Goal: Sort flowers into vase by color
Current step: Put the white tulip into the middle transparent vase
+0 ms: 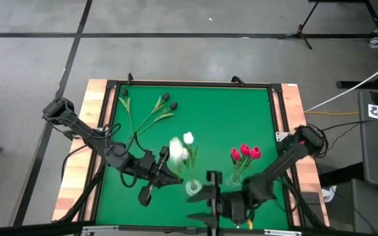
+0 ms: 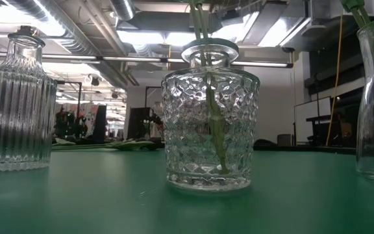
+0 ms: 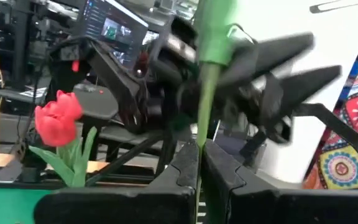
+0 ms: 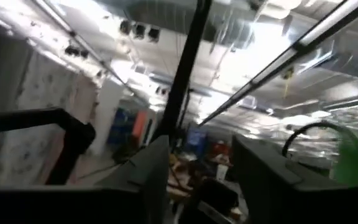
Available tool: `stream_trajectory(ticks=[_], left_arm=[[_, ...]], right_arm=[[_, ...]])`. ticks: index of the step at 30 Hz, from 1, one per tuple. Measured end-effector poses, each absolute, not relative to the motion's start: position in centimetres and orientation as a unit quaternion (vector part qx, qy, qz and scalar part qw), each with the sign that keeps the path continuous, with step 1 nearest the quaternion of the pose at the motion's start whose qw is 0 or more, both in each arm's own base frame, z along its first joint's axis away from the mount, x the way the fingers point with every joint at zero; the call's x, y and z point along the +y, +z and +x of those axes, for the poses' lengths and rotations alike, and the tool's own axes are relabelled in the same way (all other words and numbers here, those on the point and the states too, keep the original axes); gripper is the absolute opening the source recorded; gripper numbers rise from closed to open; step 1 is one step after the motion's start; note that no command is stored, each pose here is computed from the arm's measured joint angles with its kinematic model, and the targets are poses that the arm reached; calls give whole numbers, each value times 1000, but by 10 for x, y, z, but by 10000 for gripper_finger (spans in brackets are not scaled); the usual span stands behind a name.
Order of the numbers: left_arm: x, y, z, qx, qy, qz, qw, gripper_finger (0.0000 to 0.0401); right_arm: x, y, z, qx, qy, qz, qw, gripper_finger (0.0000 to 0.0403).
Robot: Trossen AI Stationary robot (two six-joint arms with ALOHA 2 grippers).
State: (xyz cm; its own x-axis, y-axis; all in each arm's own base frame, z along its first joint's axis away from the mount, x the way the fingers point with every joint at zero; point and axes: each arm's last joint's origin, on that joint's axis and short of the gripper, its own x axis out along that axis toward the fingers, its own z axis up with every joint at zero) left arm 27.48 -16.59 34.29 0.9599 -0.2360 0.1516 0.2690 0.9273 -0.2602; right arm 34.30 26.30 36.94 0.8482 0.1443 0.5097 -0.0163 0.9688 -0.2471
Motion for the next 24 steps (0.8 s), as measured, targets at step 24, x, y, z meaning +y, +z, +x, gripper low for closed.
stream_trajectory(ticks=[24], left_arm=[[-163,344,275,-67,-73,-160,982,5]], right_arm=[[133,471,88,78,145,-108,980,165]])
